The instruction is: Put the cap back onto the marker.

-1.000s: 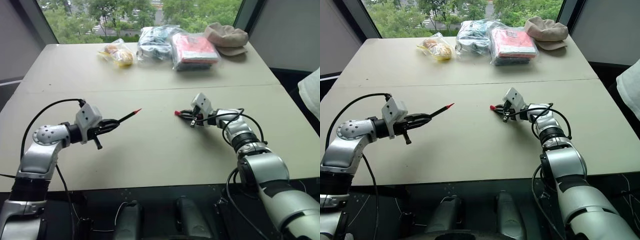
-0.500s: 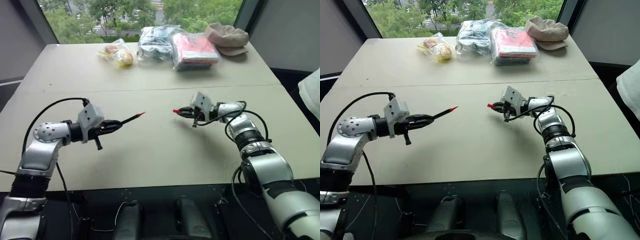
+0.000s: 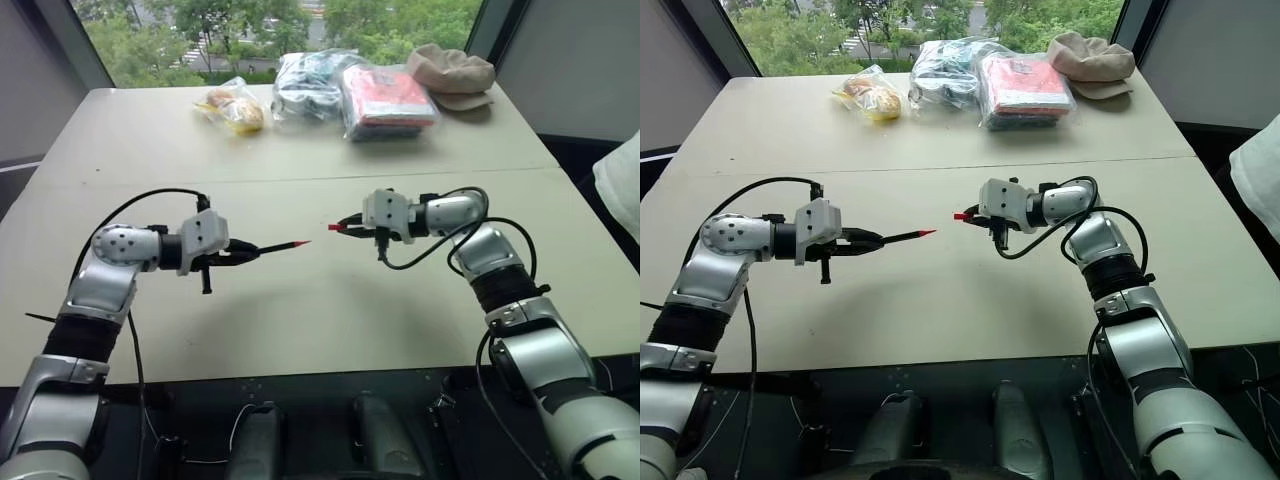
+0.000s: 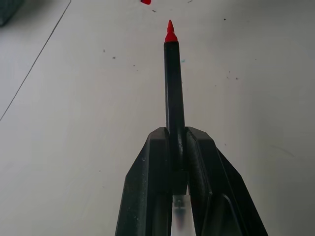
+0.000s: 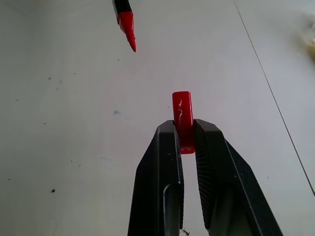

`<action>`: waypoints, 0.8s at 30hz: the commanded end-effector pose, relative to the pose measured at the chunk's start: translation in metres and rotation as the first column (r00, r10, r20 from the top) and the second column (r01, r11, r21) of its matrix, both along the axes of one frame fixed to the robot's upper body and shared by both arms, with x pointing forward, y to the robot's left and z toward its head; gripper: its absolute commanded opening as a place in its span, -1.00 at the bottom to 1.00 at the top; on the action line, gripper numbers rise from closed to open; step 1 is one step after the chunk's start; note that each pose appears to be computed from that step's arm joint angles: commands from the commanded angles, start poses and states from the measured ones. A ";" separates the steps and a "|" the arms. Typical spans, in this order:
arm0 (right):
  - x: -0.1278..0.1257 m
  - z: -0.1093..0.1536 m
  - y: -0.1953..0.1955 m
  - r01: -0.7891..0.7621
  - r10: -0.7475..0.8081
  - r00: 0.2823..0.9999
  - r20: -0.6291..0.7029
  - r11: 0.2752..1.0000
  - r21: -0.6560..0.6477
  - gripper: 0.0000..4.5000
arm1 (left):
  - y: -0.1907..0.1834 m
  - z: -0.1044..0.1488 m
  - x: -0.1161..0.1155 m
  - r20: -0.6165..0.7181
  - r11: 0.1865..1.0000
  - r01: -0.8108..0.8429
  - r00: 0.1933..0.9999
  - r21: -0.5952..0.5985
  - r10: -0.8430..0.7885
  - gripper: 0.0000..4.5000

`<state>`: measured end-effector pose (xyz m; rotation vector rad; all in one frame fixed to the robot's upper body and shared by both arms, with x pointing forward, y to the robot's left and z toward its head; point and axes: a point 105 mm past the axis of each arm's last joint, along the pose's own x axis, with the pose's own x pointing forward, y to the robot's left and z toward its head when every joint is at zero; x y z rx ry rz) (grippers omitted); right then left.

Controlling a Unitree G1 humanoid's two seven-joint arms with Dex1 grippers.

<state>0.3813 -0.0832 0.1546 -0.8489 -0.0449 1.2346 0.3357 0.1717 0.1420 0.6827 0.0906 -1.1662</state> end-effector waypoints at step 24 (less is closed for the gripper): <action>-0.016 0.011 0.019 -0.097 0.098 0.995 -0.019 0.995 0.016 -0.99 | -0.004 0.012 -0.001 0.060 1.000 0.014 0.998 -0.004 -0.013 -1.00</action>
